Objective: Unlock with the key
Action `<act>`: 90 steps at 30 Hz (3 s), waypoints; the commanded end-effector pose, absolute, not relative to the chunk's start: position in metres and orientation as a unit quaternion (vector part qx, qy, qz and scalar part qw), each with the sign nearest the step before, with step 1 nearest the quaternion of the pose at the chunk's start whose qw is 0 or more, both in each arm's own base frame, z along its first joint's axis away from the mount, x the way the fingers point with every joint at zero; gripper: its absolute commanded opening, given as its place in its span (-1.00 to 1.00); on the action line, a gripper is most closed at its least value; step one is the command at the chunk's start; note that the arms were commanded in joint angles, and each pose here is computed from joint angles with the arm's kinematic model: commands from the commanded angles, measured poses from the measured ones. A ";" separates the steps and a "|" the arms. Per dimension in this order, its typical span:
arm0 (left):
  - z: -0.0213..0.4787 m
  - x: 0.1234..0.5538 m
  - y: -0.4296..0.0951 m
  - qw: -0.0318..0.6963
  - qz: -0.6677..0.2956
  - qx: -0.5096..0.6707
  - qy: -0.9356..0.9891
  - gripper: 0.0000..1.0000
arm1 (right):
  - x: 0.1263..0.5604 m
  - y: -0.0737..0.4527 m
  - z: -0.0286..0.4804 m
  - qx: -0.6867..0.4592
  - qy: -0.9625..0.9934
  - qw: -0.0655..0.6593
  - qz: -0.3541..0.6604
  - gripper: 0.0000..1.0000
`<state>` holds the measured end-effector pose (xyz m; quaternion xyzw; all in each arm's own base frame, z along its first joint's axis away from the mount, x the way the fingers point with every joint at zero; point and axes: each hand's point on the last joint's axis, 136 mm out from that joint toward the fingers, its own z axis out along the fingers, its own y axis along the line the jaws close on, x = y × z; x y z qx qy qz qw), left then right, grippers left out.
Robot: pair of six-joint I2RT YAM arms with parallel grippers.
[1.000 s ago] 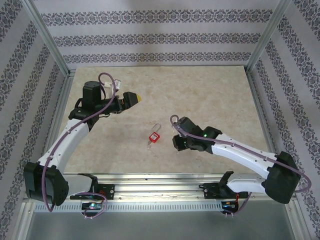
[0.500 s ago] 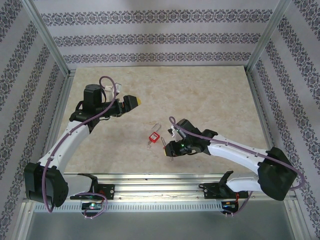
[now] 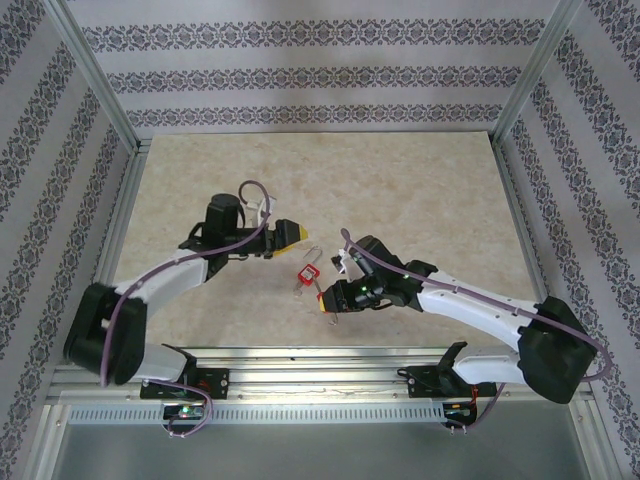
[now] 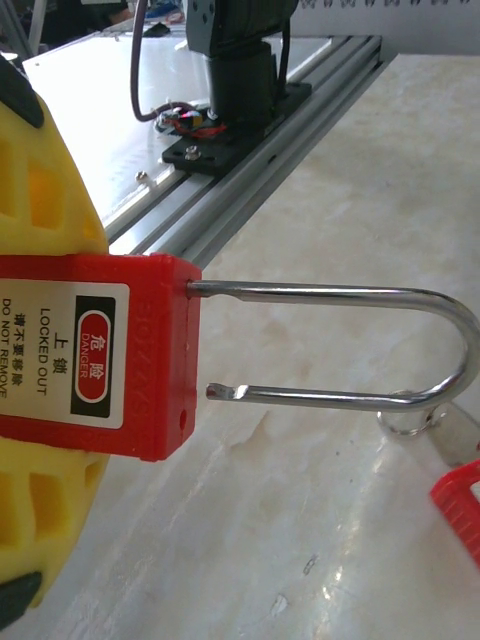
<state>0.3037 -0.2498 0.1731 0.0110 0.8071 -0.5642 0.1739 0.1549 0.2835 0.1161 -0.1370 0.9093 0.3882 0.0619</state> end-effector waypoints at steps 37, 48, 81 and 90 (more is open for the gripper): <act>0.207 0.256 -0.325 0.100 -0.737 0.070 0.665 0.76 | 0.183 0.253 0.146 -0.055 0.875 0.084 0.474 -0.85; 0.194 0.254 -0.332 0.084 -0.729 0.072 0.675 0.76 | 0.182 0.226 0.106 -0.046 0.917 0.073 0.389 -0.92; 0.187 0.306 -0.319 0.189 -0.588 0.110 0.779 1.00 | 0.178 0.226 0.042 0.011 0.931 0.019 0.364 -0.93; 0.194 0.307 -0.296 0.203 -0.553 0.109 0.801 0.99 | 0.183 0.213 0.032 0.030 0.940 0.012 0.340 -0.92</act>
